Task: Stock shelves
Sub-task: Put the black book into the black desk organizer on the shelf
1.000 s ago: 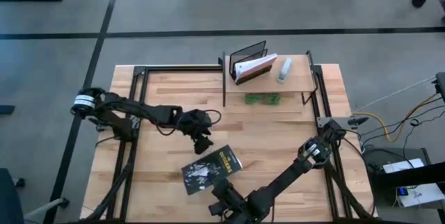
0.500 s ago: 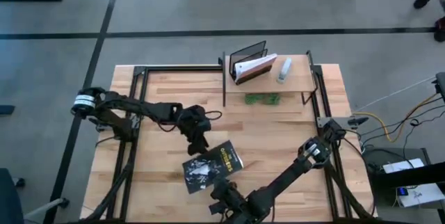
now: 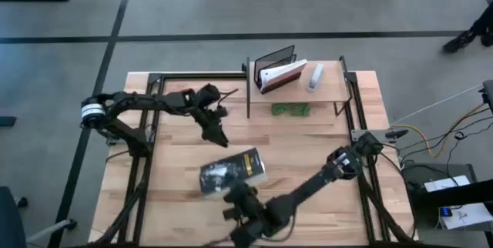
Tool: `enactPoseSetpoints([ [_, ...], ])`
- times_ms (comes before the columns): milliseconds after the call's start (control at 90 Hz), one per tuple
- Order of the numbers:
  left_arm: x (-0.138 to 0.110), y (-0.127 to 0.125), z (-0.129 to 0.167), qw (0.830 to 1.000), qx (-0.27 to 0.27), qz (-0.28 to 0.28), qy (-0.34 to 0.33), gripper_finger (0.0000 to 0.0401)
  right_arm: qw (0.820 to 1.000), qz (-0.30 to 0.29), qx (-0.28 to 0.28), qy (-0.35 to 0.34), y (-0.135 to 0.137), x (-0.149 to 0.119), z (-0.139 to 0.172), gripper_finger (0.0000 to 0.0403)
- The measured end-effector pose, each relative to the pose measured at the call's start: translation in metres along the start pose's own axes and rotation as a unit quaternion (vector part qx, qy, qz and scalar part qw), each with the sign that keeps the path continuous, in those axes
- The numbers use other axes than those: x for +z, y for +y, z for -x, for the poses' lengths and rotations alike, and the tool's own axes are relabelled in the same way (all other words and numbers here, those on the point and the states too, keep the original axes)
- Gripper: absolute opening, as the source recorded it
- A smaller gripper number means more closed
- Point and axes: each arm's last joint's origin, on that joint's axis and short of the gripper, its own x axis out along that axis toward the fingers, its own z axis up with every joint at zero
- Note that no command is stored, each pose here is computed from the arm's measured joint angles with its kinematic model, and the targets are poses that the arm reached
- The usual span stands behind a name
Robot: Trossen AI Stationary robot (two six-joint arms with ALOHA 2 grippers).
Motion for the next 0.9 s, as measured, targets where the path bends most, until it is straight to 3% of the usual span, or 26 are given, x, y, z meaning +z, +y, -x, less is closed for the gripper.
enactPoseSetpoints([
  [144, -0.006, 0.000, 0.000, 0.998, -0.061, 0.008, 0.031, 0.0286, 1.000, -0.023, 0.002, 0.014, -0.016, -0.006, -0.017, 0.0000],
  [433, -0.007, -0.005, 0.000, 0.991, -0.120, 0.001, 0.053, 0.0273, 0.998, -0.065, 0.002, 0.020, -0.044, -0.015, -0.031, 0.0000],
  [900, 0.001, -0.033, -0.013, 0.984, -0.149, -0.056, 0.075, 0.0273, 0.998, -0.061, 0.013, 0.007, -0.034, -0.013, -0.032, 0.0000],
])
